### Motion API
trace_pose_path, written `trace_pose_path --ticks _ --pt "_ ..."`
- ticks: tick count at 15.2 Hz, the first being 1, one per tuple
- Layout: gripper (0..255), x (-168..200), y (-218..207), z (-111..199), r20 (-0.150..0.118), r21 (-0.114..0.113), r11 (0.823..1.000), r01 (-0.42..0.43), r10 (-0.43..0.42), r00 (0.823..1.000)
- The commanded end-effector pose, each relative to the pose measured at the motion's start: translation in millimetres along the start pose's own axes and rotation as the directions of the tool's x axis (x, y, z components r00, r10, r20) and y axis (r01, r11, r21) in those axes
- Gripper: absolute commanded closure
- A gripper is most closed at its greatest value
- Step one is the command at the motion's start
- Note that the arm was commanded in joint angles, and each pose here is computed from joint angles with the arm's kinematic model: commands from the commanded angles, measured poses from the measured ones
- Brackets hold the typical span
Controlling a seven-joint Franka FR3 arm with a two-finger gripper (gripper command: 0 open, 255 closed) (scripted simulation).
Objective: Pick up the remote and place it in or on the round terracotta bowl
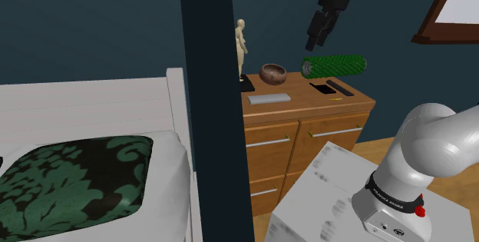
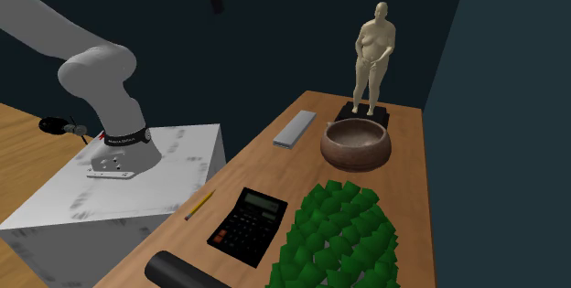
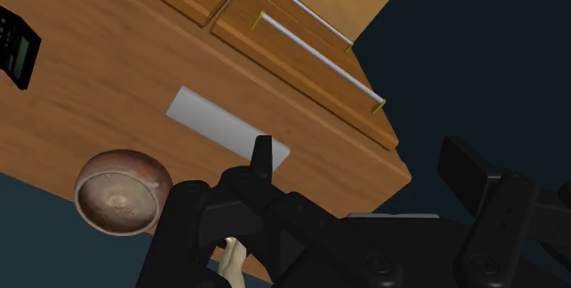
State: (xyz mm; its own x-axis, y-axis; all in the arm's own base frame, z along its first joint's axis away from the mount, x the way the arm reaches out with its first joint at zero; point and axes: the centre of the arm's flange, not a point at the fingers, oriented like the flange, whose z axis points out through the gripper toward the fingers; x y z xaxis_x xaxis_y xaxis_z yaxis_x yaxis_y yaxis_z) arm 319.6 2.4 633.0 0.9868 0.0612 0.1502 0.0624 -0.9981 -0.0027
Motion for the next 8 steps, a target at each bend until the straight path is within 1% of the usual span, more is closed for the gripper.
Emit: trace_pose_path --ticks 1,4,8 --pt "0 0.0 0.0 0.0 0.000 0.000 1.000 0.000 0.000 1.000" --pt "0 16.2 22.0 30.8 0.016 0.009 0.996 0.084 -0.084 0.996" --pt "0 39.8 48.7 72.7 0.037 0.023 0.981 0.194 -0.195 0.980"
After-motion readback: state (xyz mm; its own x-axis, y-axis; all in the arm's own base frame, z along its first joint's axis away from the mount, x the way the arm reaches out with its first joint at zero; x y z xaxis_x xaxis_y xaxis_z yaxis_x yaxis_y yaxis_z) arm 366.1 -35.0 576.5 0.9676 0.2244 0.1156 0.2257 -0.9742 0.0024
